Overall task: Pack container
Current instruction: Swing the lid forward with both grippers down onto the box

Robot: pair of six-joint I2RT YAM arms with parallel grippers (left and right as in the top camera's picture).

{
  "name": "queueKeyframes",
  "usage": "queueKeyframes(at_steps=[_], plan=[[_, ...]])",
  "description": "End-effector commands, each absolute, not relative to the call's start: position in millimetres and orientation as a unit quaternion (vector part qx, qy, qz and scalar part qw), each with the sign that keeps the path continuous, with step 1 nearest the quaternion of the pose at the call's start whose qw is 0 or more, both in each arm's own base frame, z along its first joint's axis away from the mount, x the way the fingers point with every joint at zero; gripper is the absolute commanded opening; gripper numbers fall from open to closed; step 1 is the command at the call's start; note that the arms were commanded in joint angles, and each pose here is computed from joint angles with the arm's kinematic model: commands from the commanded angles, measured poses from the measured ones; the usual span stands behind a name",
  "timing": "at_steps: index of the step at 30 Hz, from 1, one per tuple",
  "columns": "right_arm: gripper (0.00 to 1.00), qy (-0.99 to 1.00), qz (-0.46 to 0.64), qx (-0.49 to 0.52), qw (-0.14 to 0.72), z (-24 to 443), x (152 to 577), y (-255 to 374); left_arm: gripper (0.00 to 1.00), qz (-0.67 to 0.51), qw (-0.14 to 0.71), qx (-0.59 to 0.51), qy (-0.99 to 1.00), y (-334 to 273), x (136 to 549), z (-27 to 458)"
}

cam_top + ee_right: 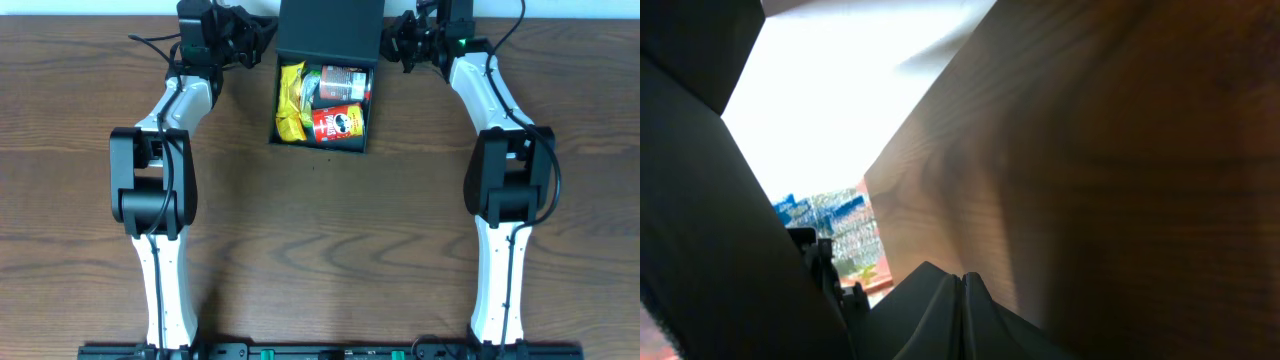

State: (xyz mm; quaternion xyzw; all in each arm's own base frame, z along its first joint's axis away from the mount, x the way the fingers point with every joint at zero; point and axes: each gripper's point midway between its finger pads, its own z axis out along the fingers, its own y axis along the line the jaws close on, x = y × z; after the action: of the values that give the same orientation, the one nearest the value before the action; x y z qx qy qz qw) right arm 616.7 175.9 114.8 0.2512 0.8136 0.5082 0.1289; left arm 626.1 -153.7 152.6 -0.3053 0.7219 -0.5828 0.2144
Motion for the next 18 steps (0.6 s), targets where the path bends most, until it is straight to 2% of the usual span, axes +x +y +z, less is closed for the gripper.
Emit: queueKeyframes(at_steps=[1,7,18], plan=[[0.01,0.809,0.522,0.241,0.119,119,614,185,0.06,-0.601,0.196,-0.28,0.723,-170,619,161],[0.01,0.795,0.525,0.253,0.167,130,634,168,0.06,-0.603,0.191,-0.274,0.724,-172,617,161],[0.02,0.756,0.594,0.236,0.139,164,633,182,0.06,-0.598,0.189,-0.255,0.736,-175,612,157]])
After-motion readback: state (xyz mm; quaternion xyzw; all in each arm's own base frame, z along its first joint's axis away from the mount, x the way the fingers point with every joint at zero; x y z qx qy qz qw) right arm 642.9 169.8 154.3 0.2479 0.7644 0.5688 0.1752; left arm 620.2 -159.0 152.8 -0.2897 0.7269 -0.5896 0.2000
